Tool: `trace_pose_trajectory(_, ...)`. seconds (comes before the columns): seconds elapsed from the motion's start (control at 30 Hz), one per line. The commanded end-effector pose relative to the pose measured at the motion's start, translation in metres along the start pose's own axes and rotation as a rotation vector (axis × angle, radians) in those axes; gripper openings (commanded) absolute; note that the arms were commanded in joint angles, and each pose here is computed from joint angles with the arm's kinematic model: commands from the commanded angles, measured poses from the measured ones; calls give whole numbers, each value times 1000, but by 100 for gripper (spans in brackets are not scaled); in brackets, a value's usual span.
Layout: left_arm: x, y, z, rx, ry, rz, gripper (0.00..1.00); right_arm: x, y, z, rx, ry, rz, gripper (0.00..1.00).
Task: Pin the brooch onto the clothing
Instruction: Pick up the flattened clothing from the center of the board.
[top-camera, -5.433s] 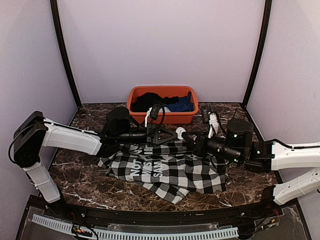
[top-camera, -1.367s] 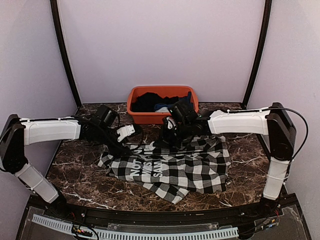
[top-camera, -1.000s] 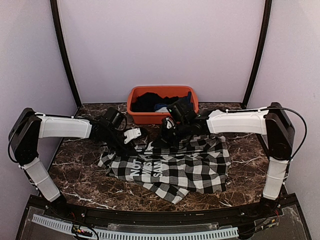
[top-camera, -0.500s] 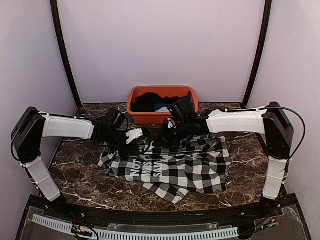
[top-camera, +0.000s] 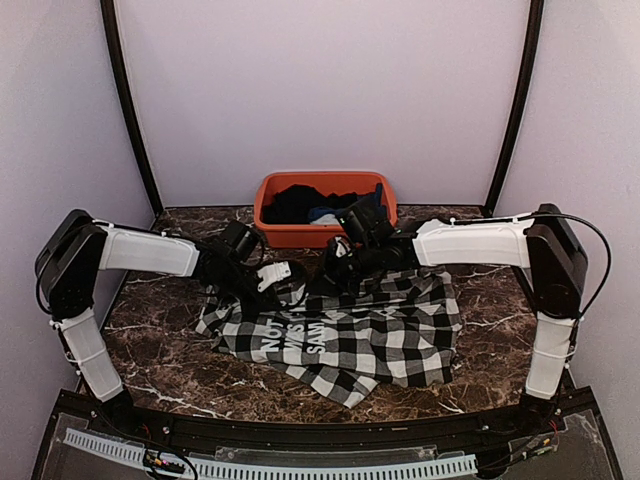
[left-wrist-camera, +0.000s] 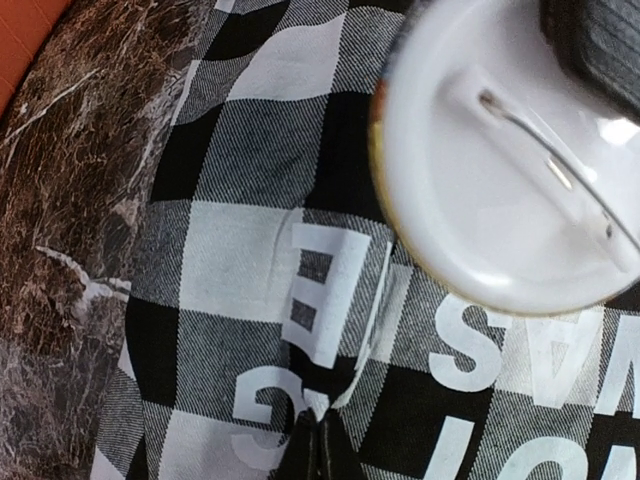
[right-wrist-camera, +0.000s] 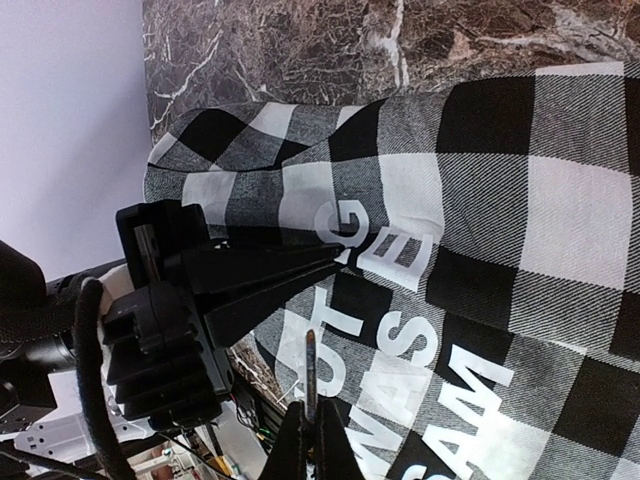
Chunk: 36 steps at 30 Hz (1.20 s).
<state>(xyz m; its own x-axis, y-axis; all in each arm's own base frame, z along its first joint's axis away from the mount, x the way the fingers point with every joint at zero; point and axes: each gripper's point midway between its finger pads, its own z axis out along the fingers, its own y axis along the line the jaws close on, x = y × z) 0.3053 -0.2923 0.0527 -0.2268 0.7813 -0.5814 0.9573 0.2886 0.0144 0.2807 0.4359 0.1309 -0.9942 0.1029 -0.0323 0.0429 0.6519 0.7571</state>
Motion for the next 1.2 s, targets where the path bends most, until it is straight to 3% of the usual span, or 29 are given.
trace_pose_trajectory(0.0, -15, 0, -11, -11, -35, -16, 1, 2, -11, 6, 14, 19, 36, 0)
trace_pose_trajectory(0.3, -43, -12, -38, -86, -136, 65, 1, 4, -18, 16, 22, 40, 74, 0)
trace_pose_trajectory(0.6, -40, -33, -27, -83, -73, 128, 1, -7, -17, 18, 42, 0, 107, 0)
trace_pose_trajectory(1.17, -36, -29, -24, -106, -28, 133, 1, -13, -9, -9, 40, -93, 120, 0)
